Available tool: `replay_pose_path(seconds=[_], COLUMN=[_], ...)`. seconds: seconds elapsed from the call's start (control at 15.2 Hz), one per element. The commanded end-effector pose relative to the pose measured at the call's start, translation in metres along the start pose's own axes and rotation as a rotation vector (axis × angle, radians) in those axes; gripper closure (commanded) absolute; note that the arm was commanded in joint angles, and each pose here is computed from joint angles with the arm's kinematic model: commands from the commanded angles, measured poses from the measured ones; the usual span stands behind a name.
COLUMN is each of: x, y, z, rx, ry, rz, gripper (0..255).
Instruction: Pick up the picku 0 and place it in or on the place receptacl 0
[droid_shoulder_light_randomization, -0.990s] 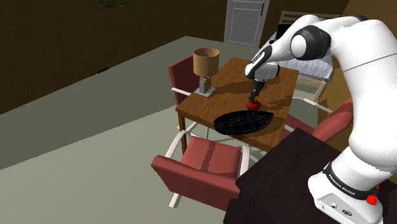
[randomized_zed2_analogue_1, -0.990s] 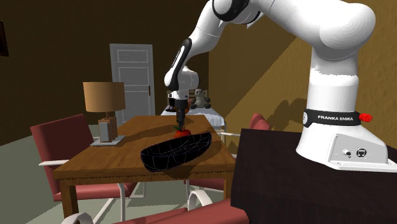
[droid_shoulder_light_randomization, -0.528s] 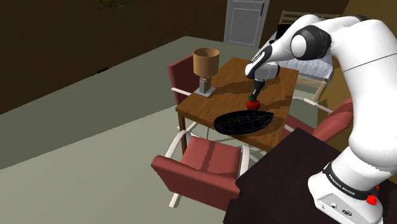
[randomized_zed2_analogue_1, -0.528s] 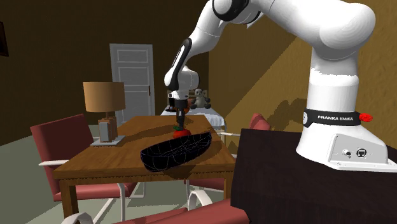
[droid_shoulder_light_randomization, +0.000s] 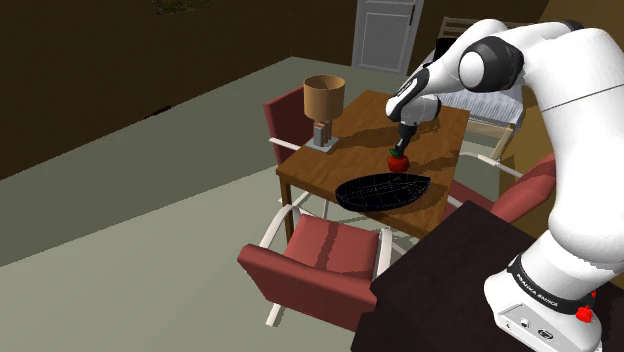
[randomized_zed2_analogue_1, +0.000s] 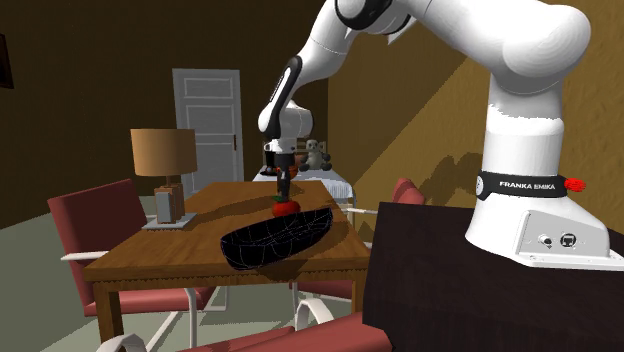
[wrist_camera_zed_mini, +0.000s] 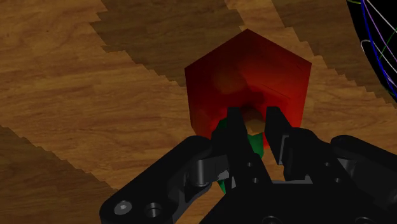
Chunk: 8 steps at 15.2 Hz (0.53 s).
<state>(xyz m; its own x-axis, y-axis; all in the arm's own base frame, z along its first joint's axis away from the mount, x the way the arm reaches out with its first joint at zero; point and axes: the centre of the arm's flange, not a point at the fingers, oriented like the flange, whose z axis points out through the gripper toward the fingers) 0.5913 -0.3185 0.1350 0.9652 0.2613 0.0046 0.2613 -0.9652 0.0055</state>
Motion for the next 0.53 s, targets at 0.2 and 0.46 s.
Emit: replay_pose_path(seconds=[0.2, 0.46], x=[0.000, 0.000], y=[0.000, 0.000], z=[-0.025, -0.047], rx=[0.000, 0.000], ry=[0.000, 0.000], rz=[0.000, 0.000], gripper=[255, 255])
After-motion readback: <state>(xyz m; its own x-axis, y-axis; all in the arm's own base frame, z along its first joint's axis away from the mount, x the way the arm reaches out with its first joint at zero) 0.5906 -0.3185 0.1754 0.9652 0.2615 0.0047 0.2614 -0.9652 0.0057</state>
